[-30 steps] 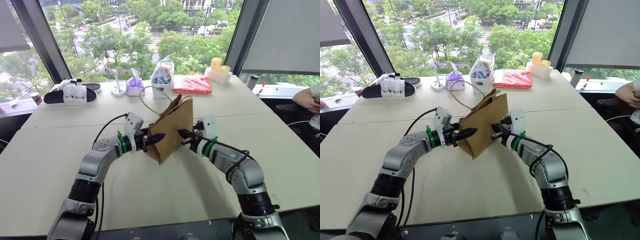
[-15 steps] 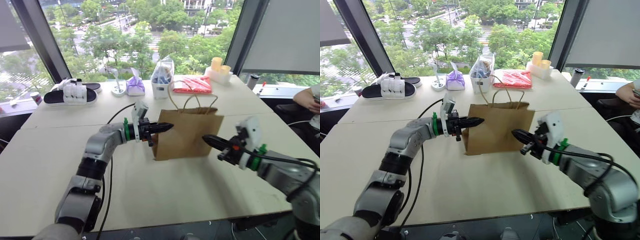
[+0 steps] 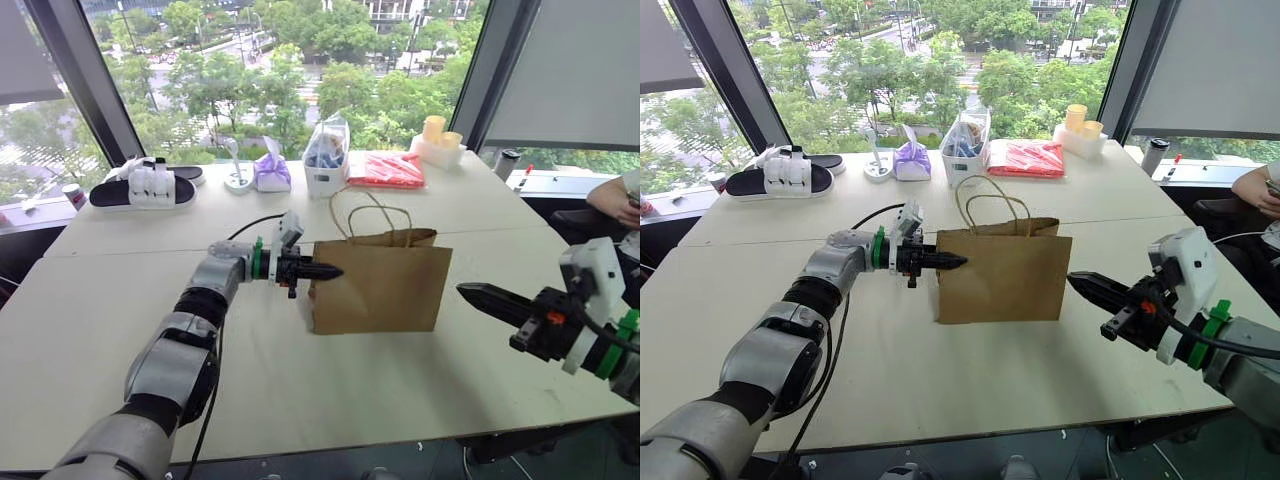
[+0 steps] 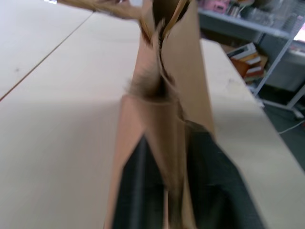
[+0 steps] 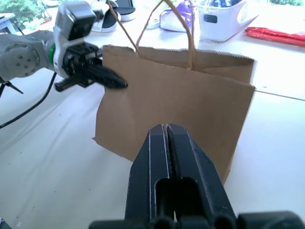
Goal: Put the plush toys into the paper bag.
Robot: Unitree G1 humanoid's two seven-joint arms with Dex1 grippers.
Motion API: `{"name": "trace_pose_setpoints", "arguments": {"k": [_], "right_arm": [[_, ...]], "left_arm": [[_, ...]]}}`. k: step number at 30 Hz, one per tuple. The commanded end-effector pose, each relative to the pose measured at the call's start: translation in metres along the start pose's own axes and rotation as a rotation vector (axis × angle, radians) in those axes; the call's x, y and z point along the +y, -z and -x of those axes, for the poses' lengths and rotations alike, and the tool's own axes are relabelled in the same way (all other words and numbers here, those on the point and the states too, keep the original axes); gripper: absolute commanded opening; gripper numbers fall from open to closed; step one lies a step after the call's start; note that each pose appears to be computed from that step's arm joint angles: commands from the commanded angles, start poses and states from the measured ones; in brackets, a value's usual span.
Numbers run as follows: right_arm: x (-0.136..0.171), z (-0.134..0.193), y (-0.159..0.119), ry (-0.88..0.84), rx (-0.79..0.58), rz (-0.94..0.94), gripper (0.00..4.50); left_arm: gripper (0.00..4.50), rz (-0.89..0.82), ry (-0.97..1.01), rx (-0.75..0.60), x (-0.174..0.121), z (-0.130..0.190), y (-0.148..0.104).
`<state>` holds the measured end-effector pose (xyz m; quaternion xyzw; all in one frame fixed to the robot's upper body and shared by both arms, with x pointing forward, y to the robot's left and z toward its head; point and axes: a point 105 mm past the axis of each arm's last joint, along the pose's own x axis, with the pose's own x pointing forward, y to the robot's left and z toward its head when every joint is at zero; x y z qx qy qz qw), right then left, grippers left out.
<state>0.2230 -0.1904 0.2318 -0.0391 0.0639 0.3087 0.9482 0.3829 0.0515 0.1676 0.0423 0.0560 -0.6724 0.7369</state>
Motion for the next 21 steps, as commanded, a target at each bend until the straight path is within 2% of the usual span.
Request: {"name": "trace_pose_setpoints", "arguments": {"k": [1,5,6,13,21], "right_arm": [[0.007,0.000,-0.006,-0.018,-0.011,0.030,0.00],[0.005,-0.004,-0.003,-0.040,0.012,0.019,0.00],[0.005,-0.004,-0.002,-0.048,0.024,0.022,0.00],[0.000,-0.005,0.009,-0.099,0.123,0.070,0.00],[-0.005,-0.007,0.015,-0.149,0.166,0.105,0.00]], "left_arm": [[2.31,-0.084,-0.021,-0.014,0.003,0.010,-0.014],[4.33,-0.137,-0.053,-0.054,0.004,0.024,-0.024],[4.46,-0.149,-0.059,-0.052,0.003,0.028,-0.024],[4.46,-0.136,-0.156,-0.047,-0.026,0.073,-0.029],[4.46,-0.061,-0.251,-0.002,-0.072,0.093,-0.014]]}}
